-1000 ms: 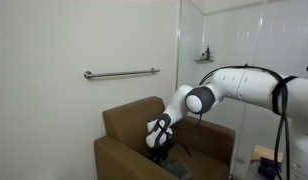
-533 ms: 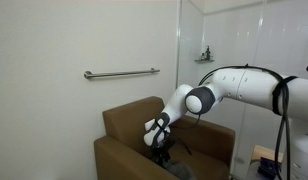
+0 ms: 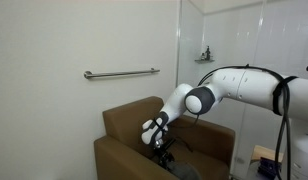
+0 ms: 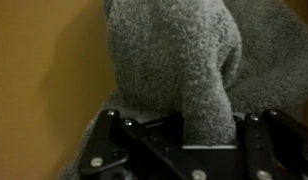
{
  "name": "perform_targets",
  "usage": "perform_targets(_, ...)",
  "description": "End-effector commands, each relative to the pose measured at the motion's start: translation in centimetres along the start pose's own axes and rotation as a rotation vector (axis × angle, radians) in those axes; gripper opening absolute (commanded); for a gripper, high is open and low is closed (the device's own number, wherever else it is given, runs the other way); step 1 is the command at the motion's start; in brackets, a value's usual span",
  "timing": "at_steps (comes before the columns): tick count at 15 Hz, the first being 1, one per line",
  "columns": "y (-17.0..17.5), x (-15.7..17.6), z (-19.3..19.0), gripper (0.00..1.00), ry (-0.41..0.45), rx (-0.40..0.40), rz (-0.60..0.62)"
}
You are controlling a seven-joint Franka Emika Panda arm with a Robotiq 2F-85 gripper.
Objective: Put the grey towel on the armrest
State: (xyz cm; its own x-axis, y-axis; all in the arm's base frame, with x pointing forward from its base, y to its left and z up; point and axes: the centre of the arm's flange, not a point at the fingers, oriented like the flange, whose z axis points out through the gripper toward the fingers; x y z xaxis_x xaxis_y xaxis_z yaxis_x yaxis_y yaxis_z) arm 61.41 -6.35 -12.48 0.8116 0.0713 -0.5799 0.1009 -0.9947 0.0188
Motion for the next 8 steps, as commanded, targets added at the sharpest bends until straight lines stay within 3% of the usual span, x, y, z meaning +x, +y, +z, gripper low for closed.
perform_targets(1,-0.5,-1.7,0.0,0.04,0.077,-0.025,-0.003)
perform_targets(8,-0.6,-3.3,1.9,0.04,0.326,-0.029,-0.013)
